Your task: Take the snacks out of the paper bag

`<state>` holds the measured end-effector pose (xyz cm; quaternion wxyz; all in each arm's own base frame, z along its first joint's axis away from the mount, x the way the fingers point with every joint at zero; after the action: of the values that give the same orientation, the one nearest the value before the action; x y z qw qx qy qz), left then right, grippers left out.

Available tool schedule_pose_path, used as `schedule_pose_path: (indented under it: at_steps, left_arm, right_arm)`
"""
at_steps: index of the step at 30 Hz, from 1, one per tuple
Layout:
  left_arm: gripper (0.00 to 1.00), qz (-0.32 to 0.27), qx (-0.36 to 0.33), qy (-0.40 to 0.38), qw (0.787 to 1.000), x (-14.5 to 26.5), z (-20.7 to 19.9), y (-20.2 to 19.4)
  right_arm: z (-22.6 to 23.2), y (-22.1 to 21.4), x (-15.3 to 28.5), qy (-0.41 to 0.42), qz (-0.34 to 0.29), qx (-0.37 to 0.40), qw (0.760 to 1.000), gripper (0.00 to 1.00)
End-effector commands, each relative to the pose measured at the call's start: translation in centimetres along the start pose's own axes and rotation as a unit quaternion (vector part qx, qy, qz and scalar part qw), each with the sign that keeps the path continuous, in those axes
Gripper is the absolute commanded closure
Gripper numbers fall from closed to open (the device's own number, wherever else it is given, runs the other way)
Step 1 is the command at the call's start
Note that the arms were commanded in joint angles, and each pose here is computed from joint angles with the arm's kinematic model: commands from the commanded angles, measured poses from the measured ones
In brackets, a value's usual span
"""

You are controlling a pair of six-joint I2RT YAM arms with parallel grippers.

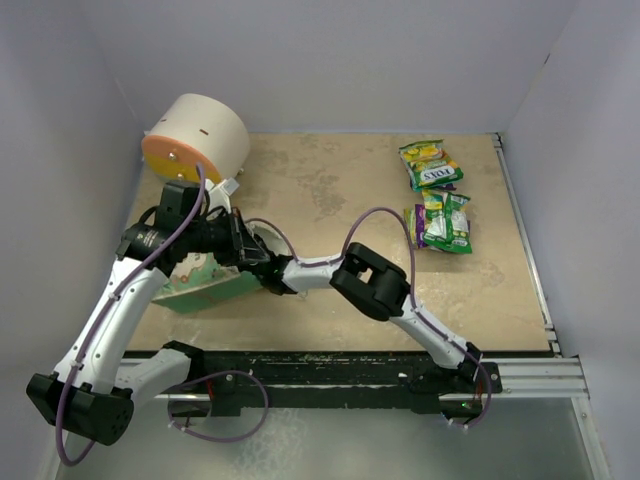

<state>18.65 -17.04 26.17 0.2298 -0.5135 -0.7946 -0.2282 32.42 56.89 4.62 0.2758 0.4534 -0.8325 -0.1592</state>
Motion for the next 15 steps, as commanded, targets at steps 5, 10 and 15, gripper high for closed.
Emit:
schedule_pose_path:
  at_steps: [5,10,15]
  left_arm:
    - [1.00,-0.048,-0.011,0.013,0.999,0.6,-0.3,1.4]
    - [1.00,-0.072,0.000,0.046,0.996,0.2,0.9,2.4]
    - [1.00,-0.085,-0.005,0.045,0.995,0.3,0.5,2.9]
  right_arm:
    - [-6.2,-1.8,7.3,-0.102,0.080,-0.053,0.990,1.00]
    - [-4.6,-2.1,11.3,-0.095,0.114,-0.110,0.983,1.00]
    - [-2.1,0.8,13.6,-0.051,0.038,-0.124,0.990,1.00]
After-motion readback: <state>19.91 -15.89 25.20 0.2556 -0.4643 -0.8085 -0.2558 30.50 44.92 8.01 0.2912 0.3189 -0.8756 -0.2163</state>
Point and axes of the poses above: each gripper's point midway between its finger pads, its own x axis back along the fingers, its own z axis along the line the jaws close on, y = z × x, the point moved 2 cm from there along x, back along the fingers, and after that the axes turned 14 degrees about x, right-handed, at the moved point
